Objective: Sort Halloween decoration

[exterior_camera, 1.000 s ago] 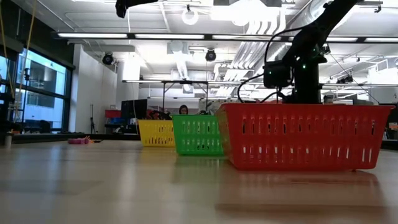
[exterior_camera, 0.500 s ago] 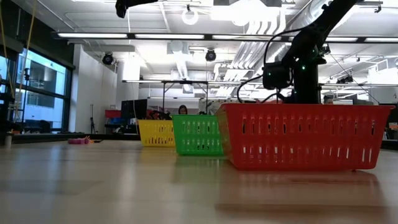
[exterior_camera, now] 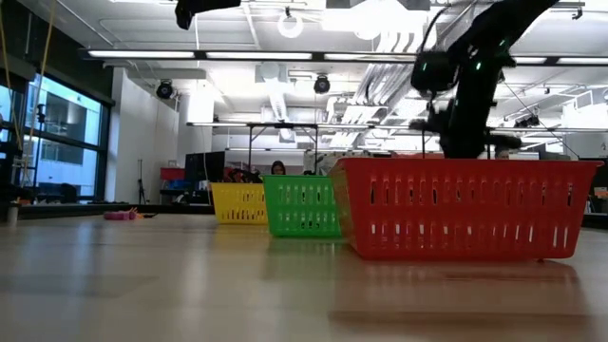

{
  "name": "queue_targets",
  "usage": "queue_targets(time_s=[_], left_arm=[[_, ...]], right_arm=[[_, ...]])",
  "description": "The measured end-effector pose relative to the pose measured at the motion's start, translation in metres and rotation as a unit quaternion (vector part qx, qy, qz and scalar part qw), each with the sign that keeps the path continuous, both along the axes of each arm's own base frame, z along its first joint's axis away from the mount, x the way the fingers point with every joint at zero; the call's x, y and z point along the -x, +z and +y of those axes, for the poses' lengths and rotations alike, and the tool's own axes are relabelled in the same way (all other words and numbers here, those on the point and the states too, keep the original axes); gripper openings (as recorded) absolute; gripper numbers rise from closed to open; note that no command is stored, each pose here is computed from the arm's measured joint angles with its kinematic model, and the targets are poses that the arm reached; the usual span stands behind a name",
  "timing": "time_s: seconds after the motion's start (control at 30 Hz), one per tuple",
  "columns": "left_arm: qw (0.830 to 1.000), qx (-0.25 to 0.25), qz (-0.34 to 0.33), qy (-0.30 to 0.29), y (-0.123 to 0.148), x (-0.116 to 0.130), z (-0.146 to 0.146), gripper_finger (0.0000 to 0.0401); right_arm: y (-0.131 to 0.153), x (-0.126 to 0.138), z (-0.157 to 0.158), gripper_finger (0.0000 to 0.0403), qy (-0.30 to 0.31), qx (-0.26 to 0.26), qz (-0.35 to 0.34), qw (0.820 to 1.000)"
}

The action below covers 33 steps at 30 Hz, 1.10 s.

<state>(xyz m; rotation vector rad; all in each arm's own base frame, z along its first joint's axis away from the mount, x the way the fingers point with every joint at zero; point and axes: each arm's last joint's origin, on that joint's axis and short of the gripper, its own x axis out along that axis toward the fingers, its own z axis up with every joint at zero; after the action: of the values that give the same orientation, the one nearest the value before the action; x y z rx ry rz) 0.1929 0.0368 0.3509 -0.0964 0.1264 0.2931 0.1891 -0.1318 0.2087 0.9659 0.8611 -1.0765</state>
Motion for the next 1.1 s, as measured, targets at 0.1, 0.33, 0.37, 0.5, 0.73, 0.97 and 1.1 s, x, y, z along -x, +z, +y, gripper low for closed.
queue_targets(time_s=[0.1,0.33,0.37,0.5,0.73,0.97,1.1], left_arm=[[1.0,0.0,-0.001,0.0,0.0,0.0,0.0,0.0097],[1.0,-0.002,-0.001,0.014,0.0,0.0,0.001,0.0097],[1.0,-0.002,-0.001,0.015,0.0,0.0,0.001,0.0097],[1.0,-0.002,-0.002,0.014,0.0,0.0,0.001,0.0097],[1.0,-0.002,-0.002,0.013,0.0,0.0,0.001,0.0097],[1.0,-0.002,-0.002,0.012,0.0,0.0,0.0,0.0097],[1.0,-0.002,-0.002,0.012,0.0,0.0,0.0,0.0097]], right_arm=[[0.024,0.005,0.005,0.0,0.037,0.045,-0.064,0.996],[0.079,0.002,0.023,0.0,0.19,0.158,-0.264,0.932],[0.086,-0.001,0.027,0.0,0.209,0.176,-0.29,0.917],[0.112,-0.014,0.044,0.0,0.293,0.258,-0.378,0.84],[0.13,-0.036,0.085,0.0,0.434,0.393,-0.41,0.699],[0.132,-0.041,0.103,0.0,0.459,0.404,-0.423,0.669],[0.132,-0.041,0.102,0.0,0.456,0.405,-0.422,0.671]])
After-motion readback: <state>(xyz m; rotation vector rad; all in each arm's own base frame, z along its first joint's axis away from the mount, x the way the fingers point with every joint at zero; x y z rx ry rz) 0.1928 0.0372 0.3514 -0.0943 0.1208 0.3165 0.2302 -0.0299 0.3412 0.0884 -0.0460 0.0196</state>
